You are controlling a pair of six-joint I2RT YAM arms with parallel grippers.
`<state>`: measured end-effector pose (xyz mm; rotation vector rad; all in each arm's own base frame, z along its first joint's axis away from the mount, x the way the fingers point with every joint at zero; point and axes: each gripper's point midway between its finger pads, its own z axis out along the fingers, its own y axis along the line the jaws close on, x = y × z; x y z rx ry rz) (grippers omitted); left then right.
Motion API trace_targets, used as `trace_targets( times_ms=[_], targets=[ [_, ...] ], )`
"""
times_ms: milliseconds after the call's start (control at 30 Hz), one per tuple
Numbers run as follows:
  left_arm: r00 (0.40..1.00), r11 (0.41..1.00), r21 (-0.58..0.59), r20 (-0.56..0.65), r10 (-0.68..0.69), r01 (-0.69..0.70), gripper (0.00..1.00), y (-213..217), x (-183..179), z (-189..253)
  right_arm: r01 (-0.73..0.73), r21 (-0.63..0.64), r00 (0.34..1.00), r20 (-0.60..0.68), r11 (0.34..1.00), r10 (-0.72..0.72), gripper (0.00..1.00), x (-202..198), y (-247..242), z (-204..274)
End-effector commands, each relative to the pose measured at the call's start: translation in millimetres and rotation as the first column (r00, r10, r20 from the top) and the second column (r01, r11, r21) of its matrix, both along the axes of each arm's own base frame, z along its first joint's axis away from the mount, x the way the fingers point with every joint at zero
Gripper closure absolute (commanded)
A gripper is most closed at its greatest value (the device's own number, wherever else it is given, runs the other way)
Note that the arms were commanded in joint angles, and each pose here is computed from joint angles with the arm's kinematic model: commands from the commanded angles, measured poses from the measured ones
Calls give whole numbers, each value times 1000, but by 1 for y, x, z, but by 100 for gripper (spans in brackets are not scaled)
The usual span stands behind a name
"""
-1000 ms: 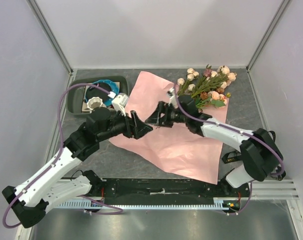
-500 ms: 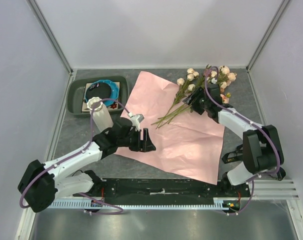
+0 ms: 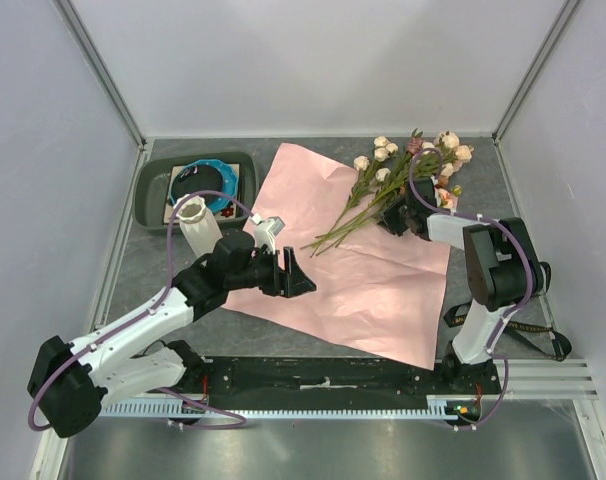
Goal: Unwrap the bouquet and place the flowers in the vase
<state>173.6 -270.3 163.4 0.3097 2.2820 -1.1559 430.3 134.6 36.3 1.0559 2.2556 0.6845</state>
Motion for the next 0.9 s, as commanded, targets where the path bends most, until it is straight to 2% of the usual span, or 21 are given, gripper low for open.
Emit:
trace_targets(
  times_ms=[0, 67, 133, 200, 267, 300, 467, 567, 867],
  targets=[
    [999, 998, -60, 32, -13, 15, 25, -6, 1, 24, 19, 58, 997, 77, 998, -23, 68, 18, 8, 24],
    [999, 998, -65, 34, -12, 14, 25, -5, 0, 26, 26, 41, 995, 91, 999, -29, 66, 16, 3, 31],
    [999, 998, -68, 38, -12, 15, 25, -5, 0, 27, 18, 29, 994, 109, 999, -21, 58, 12, 2, 38],
    [999, 997, -70, 42, -9, 12, 25, -5, 1, 29, 20, 18, 993, 115, 1000, -22, 57, 9, 0, 40],
    [999, 998, -69, 42, -12, 14, 25, -5, 1, 29, 20, 19, 994, 112, 1000, -22, 65, 6, -1, 40],
    [999, 997, -72, 44, -14, 17, 25, -6, 1, 30, 20, 19, 994, 112, 1000, -22, 72, 5, -1, 40],
    [998, 996, -82, 51, -19, 24, 25, -7, 0, 36, 22, 11, 994, 109, 1000, -24, 84, 2, -4, 40],
    [998, 996, -86, 54, -14, 18, 25, -6, 1, 39, 18, 18, 994, 103, 1000, -20, 98, 2, -6, 38],
    [997, 995, -101, 78, -14, 22, 25, -4, -2, 57, 59, -38, 974, 222, 998, -49, 100, -23, -30, 79]
  ],
)
